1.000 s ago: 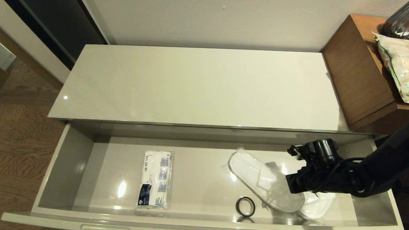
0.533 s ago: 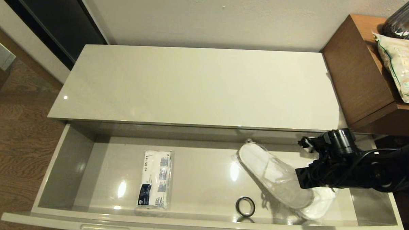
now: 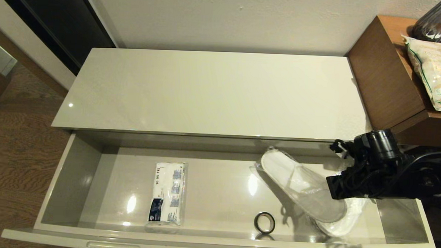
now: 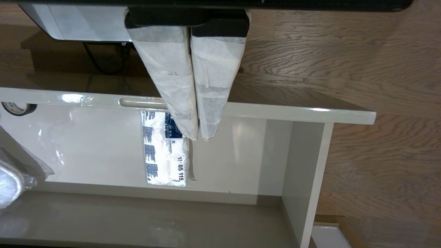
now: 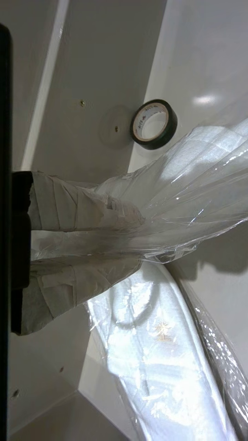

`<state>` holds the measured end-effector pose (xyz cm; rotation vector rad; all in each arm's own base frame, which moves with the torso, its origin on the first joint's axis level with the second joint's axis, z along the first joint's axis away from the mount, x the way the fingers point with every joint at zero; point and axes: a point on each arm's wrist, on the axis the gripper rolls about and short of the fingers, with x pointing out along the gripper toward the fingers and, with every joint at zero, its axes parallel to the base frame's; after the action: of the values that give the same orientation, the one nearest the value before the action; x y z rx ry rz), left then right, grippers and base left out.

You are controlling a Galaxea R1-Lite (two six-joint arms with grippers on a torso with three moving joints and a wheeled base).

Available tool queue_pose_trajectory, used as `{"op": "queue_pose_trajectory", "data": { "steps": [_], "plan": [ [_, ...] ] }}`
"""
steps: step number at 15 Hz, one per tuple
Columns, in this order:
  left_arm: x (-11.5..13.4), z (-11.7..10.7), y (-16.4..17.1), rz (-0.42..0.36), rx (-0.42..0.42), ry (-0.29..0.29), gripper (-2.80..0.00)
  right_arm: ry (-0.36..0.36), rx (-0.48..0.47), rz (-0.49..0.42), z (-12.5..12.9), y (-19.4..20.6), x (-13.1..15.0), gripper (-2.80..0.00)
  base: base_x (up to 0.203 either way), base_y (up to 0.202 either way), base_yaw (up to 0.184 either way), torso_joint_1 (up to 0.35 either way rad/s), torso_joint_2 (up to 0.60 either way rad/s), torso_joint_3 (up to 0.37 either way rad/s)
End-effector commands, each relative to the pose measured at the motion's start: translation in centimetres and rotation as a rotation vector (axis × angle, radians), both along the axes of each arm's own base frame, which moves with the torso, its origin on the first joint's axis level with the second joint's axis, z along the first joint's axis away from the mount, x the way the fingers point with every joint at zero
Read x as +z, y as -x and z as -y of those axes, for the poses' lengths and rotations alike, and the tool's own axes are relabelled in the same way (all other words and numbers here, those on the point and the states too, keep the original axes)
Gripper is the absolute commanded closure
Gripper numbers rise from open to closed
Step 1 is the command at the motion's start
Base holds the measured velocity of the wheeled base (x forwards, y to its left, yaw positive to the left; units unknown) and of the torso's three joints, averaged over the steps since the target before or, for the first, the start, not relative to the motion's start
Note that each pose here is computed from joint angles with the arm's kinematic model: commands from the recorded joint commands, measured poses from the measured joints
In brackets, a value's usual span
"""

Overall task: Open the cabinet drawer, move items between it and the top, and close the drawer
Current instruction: Take out the disposable slippers from the drawer

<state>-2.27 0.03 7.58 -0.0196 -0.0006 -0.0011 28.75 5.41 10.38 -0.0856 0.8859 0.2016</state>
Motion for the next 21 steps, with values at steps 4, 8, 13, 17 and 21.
{"op": "queue_pose_trajectory", "data": {
  "steps": [4, 8, 13, 17, 21],
  "plan": [
    [0.0, 0.0, 0.0, 0.001, 0.001, 0.0, 0.0, -0.012, 0.001, 0.055, 0.3, 1.6, 4.5, 0.0, 0.0, 0.0, 0.0, 0.0, 0.0, 0.0],
    [0.0, 0.0, 0.0, 0.001, 0.001, 0.0, 0.0, -0.013, 0.0, 0.066, 0.5, 2.9, 6.8, 0.0, 0.0, 0.0, 0.0, 0.0, 0.0, 0.0],
    [0.0, 0.0, 0.0, 0.001, 0.001, 0.0, 0.0, -0.012, -0.002, 0.082, 0.8, 4.4, 9.5, 0.0, 0.0, 0.0, 0.0, 0.0, 0.0, 0.0],
    [0.0, 0.0, 0.0, 0.001, 0.001, 0.0, 0.0, -0.011, -0.003, 0.084, 1.0, 5.7, 11.9, 0.0, 0.0, 0.0, 0.0, 0.0, 0.0, 0.0],
    [0.0, 0.0, 0.0, -0.001, 0.001, 0.0, 0.0, -0.008, 0.008, 0.079, 1.0, 7.2, 12.7, 0.0, 0.0, 0.0, 0.0, 0.0, 0.0, 0.0]
  ]
}}
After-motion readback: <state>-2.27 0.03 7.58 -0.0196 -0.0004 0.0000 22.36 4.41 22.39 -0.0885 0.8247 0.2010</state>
